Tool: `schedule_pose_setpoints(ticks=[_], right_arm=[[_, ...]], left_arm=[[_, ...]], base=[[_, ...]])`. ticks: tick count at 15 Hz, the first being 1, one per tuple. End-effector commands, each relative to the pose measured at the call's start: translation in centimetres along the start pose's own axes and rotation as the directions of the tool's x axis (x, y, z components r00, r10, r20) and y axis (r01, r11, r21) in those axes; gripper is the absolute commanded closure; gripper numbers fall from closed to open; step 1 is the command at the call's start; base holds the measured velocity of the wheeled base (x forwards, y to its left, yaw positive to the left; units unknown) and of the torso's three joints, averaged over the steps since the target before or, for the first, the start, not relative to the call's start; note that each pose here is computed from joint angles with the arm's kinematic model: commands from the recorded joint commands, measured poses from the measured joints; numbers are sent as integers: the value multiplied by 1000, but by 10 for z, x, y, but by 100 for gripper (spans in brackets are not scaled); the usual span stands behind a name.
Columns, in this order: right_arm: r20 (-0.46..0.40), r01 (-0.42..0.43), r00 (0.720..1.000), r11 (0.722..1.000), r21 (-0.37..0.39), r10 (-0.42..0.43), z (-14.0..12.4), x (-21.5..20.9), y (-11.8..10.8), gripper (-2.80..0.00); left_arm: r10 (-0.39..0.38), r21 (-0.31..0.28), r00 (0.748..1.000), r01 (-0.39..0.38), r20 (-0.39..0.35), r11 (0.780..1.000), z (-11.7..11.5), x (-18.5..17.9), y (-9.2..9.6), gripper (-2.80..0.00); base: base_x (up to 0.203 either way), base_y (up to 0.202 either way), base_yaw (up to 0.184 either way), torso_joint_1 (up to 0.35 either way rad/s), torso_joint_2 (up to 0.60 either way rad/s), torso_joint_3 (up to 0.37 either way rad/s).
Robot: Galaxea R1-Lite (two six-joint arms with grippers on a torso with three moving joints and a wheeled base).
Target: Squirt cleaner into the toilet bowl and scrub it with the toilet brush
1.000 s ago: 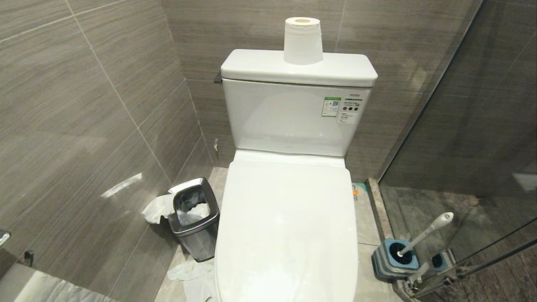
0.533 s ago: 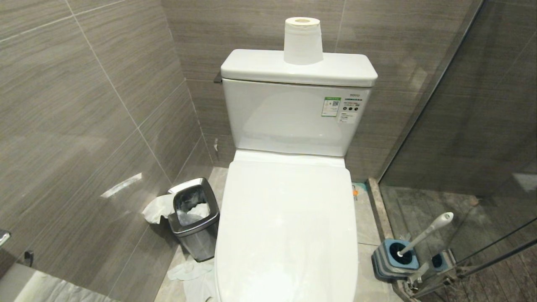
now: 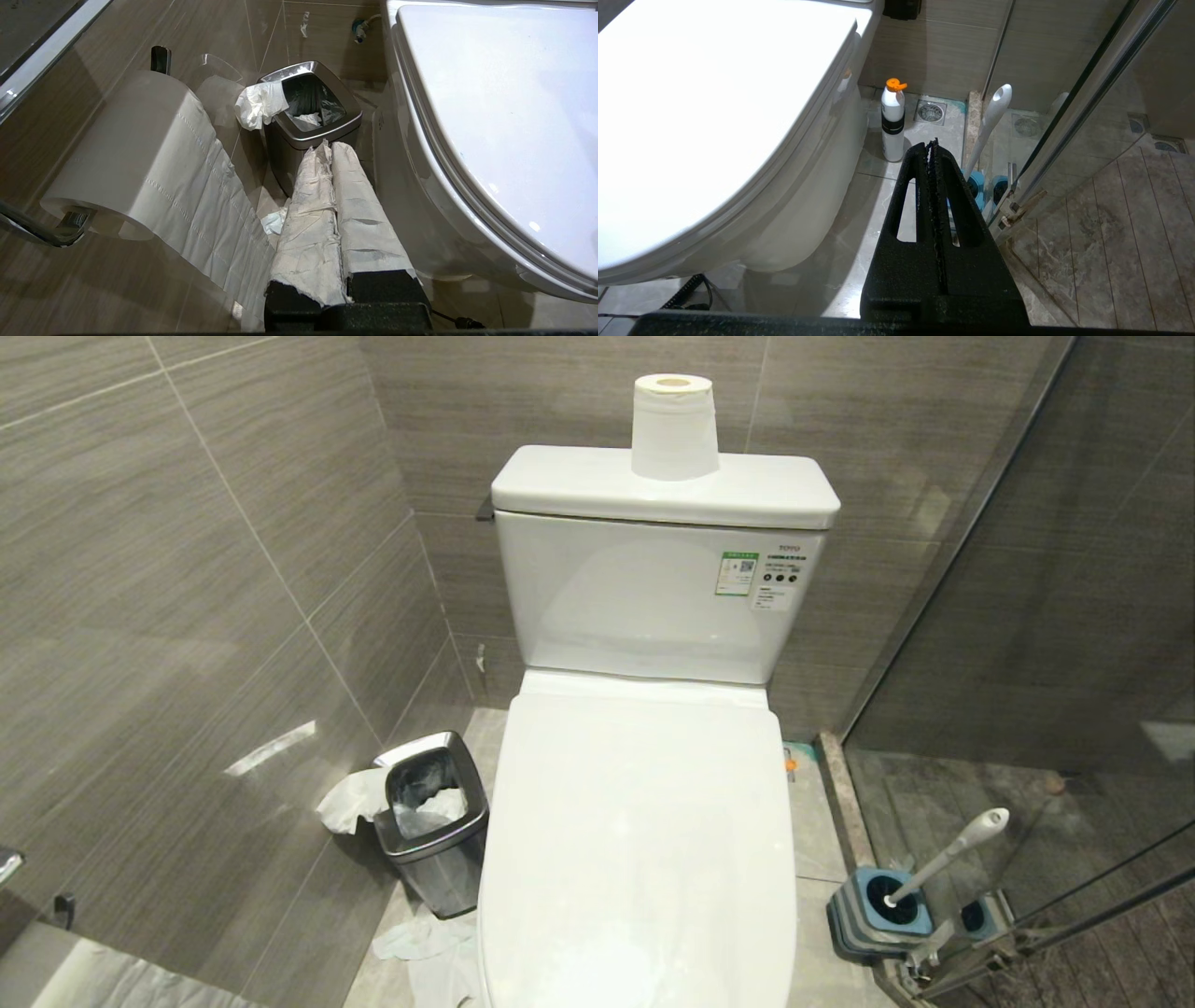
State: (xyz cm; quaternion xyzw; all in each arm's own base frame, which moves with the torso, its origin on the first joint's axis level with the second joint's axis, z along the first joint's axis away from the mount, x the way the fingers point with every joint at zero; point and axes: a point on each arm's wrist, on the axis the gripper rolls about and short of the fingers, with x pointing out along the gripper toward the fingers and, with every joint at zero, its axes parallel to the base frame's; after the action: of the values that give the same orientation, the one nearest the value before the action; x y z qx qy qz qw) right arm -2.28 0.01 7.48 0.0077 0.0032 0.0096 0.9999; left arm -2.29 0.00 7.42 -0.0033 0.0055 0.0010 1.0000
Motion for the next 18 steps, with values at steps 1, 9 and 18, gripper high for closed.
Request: schedule_pose_setpoints(ticks=[1, 9, 18], right_arm=[[0, -1, 1000, 1000, 0, 1, 0, 0, 0, 0], [0, -1, 1000, 1000, 0, 1, 0, 0, 0, 0], [1, -1, 1000, 1000, 0, 1, 0, 0, 0, 0]], left_arm=[[1, -1, 1000, -1, -1, 1000, 0, 0, 0, 0], [1, 1, 1000, -1, -1, 1000, 0, 0, 0, 0], [0, 2, 1000, 0, -3, 1000, 0, 0, 0, 0]], base=[[0, 0, 0, 0, 0, 0], [0, 0, 0, 0, 0, 0], [0, 0, 0, 0, 0, 0]])
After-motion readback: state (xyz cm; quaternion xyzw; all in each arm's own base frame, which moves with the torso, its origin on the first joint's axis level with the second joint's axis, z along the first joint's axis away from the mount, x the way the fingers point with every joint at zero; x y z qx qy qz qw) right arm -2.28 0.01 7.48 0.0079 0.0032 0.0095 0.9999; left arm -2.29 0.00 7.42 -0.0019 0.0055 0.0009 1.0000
